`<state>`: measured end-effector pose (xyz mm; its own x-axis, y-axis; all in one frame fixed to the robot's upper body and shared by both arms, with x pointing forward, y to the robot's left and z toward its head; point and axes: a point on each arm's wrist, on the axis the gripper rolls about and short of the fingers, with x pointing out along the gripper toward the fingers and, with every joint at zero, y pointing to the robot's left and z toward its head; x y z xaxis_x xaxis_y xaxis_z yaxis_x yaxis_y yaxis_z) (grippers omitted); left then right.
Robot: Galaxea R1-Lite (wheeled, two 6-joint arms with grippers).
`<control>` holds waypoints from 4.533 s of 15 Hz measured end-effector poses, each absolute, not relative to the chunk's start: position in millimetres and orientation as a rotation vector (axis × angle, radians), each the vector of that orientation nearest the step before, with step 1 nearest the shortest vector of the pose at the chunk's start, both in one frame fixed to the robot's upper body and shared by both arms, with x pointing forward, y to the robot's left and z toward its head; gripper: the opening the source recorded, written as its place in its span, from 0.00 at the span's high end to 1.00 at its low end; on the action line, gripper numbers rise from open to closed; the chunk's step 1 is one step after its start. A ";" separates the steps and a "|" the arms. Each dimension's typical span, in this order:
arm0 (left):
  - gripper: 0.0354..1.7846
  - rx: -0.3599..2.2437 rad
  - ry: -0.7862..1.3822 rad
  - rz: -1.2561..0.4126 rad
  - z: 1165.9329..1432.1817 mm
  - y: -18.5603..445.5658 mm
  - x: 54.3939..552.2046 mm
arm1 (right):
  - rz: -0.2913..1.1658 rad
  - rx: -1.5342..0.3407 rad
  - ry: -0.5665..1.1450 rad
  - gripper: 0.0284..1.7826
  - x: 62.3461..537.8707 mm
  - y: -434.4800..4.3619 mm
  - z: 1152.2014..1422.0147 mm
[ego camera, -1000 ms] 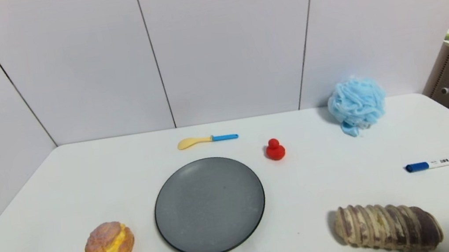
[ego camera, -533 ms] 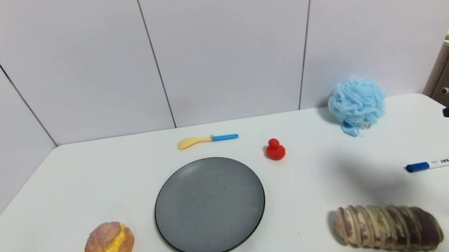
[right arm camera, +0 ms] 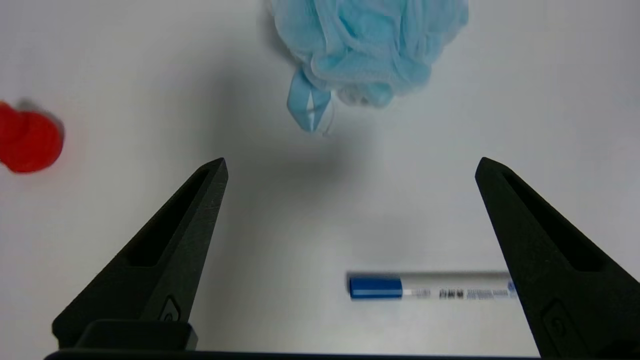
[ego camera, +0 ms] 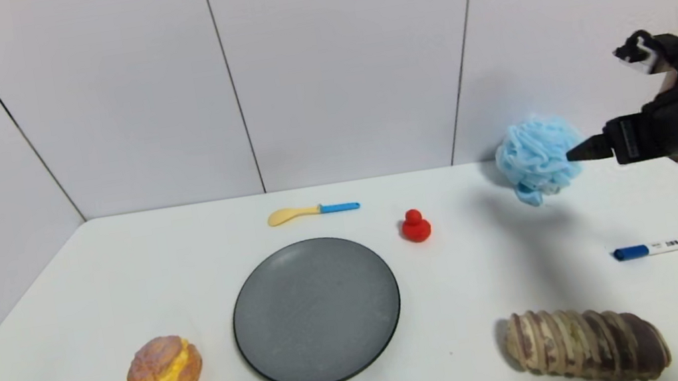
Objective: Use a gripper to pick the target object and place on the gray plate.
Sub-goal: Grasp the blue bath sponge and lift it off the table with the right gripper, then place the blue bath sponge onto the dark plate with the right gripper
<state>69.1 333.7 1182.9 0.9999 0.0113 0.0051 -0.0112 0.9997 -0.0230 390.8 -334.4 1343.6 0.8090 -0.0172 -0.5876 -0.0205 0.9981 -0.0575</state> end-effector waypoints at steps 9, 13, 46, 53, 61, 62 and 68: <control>0.06 -0.023 -0.005 0.012 1182.9 333.7 69.1 | -0.046 -0.080 0.561 0.04 465.9 -333.9 1310.4; 0.06 -0.023 -0.005 0.011 1182.9 333.7 69.1 | -0.066 -0.114 0.501 0.04 488.9 -335.8 1294.2; 0.06 -0.023 -0.005 0.012 1182.9 333.7 69.1 | -0.037 -0.142 0.528 0.83 485.7 -330.6 1254.2; 0.06 -0.023 -0.005 0.012 1182.9 333.7 69.1 | 0.183 -0.185 0.437 0.85 379.1 -267.1 1300.6; 0.06 -0.023 -0.005 0.011 1182.9 333.7 69.1 | 0.450 -0.173 0.205 0.86 339.2 -198.0 1370.4; 0.06 -0.023 -0.005 0.011 1182.9 333.7 69.1 | 0.494 -0.172 0.190 0.86 334.6 -186.2 1373.9; 0.06 -0.023 -0.005 0.012 1182.9 333.7 69.1 | 0.723 -0.193 0.246 0.86 312.5 -113.8 1350.1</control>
<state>69.1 333.7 1182.9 0.9999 0.0117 0.0047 -0.0116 0.9997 -0.0226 312.5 -113.8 1350.1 0.7232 0.6280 -0.2873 -0.6731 0.7340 -0.0898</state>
